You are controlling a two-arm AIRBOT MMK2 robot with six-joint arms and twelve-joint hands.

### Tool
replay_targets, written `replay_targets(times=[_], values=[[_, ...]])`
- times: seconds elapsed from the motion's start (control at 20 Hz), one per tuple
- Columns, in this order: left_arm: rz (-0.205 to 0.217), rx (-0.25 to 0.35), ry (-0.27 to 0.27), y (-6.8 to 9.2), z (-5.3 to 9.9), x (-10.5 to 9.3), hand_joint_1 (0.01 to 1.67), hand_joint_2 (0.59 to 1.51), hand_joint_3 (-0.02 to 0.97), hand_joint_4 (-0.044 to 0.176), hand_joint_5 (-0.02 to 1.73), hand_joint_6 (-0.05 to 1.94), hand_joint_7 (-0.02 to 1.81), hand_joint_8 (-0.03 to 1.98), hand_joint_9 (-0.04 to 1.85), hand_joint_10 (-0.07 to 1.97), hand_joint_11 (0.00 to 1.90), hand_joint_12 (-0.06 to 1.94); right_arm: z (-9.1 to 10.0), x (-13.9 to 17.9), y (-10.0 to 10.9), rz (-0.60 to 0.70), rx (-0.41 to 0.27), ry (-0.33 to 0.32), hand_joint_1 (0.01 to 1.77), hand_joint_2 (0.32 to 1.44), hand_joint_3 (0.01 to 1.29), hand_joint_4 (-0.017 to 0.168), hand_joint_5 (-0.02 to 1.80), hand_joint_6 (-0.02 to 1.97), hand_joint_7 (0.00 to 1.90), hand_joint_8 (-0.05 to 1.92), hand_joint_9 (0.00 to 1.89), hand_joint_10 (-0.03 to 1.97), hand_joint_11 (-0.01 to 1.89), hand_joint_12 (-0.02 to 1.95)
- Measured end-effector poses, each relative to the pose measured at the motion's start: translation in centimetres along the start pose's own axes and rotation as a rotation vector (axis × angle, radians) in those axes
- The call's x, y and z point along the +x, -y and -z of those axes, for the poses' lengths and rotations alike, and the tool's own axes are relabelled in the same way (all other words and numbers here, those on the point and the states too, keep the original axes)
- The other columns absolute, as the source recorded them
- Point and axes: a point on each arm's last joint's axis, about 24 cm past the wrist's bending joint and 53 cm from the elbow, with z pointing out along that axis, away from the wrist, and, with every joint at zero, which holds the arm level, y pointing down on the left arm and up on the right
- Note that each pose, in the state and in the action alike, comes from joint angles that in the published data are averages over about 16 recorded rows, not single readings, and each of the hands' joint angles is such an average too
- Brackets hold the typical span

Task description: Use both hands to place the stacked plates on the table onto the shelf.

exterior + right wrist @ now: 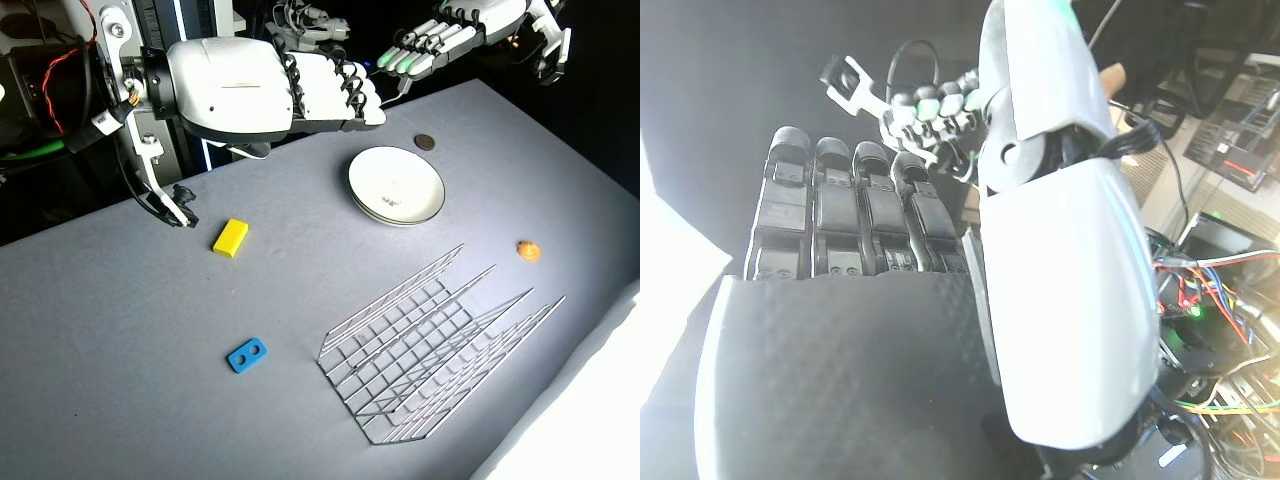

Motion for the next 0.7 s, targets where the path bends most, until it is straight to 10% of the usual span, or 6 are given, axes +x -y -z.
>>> replay_targets(times=[0.7], values=[[0.186,-0.201,-0.216,-3.4,0.1,8.5,0.02,1.144,0.011,-0.001,0.03,0.02,0.02,0.02,0.02,0.01,0.02,-0.01,0.0,1.5,-0.3,0.040,-0.025,-0.038,1.29,0.94,0.02,0.001,0.03,0.02,0.02,0.01,0.02,0.01,0.01,0.09]])
